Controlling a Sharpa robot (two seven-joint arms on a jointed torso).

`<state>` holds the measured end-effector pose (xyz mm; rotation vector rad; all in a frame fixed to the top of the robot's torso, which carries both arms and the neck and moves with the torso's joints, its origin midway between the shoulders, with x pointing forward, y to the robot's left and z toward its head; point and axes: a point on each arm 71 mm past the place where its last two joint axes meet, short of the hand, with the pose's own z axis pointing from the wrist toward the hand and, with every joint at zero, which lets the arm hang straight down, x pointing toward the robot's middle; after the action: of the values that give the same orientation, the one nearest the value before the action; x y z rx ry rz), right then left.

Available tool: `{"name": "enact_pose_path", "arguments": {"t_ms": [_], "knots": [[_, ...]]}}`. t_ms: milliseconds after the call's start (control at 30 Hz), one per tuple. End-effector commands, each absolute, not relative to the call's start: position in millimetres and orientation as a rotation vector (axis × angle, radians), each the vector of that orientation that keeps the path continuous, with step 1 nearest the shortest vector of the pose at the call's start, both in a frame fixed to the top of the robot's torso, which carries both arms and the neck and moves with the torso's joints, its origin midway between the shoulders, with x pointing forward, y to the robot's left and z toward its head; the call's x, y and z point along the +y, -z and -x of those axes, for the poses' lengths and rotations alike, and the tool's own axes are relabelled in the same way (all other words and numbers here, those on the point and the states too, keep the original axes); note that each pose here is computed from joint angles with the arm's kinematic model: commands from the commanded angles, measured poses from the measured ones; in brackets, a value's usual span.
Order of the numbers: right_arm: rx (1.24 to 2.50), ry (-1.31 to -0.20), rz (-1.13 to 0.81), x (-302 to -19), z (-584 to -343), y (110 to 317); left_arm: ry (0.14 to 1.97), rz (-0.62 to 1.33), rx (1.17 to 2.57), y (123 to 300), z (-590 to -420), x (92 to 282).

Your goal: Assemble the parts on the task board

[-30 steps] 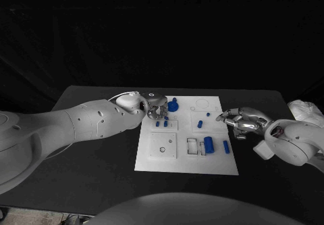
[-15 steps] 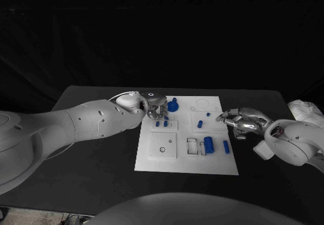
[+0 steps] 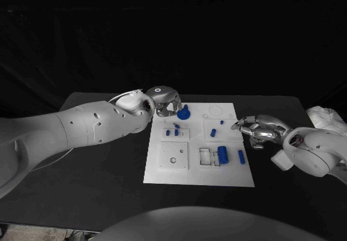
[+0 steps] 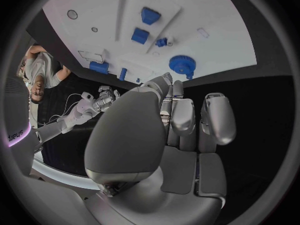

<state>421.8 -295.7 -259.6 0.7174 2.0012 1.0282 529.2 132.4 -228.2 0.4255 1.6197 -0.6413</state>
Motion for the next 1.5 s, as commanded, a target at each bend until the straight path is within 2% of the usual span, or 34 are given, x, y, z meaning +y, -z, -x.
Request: {"name": "enact_pose_path", "arguments": {"t_ms": [33, 233, 500, 767, 1067, 1500], "knots": [[2.002, -1.041, -0.709, -294.3, -420.6, 259.4, 0.701, -0.452, 1.530, 211.2, -526.9, 124.2], [1.994, -1.049, -0.705, -293.1, -420.1, 258.4, 0.674, -0.543, 1.568, 203.1, -525.6, 112.3], [2.001, -1.055, -0.701, -290.5, -420.6, 259.0, 0.551, -0.716, 1.677, 212.4, -523.5, 94.5], [2.010, -1.054, -0.701, -289.5, -420.7, 259.6, 0.443, -0.845, 1.687, 221.0, -521.3, 84.4], [2.014, -1.051, -0.702, -289.6, -421.2, 260.1, 0.402, -0.893, 1.713, 232.4, -520.8, 79.8], [2.015, -1.052, -0.702, -289.5, -421.2, 260.2, 0.378, -0.893, 1.753, 247.7, -522.4, 83.4]]}}
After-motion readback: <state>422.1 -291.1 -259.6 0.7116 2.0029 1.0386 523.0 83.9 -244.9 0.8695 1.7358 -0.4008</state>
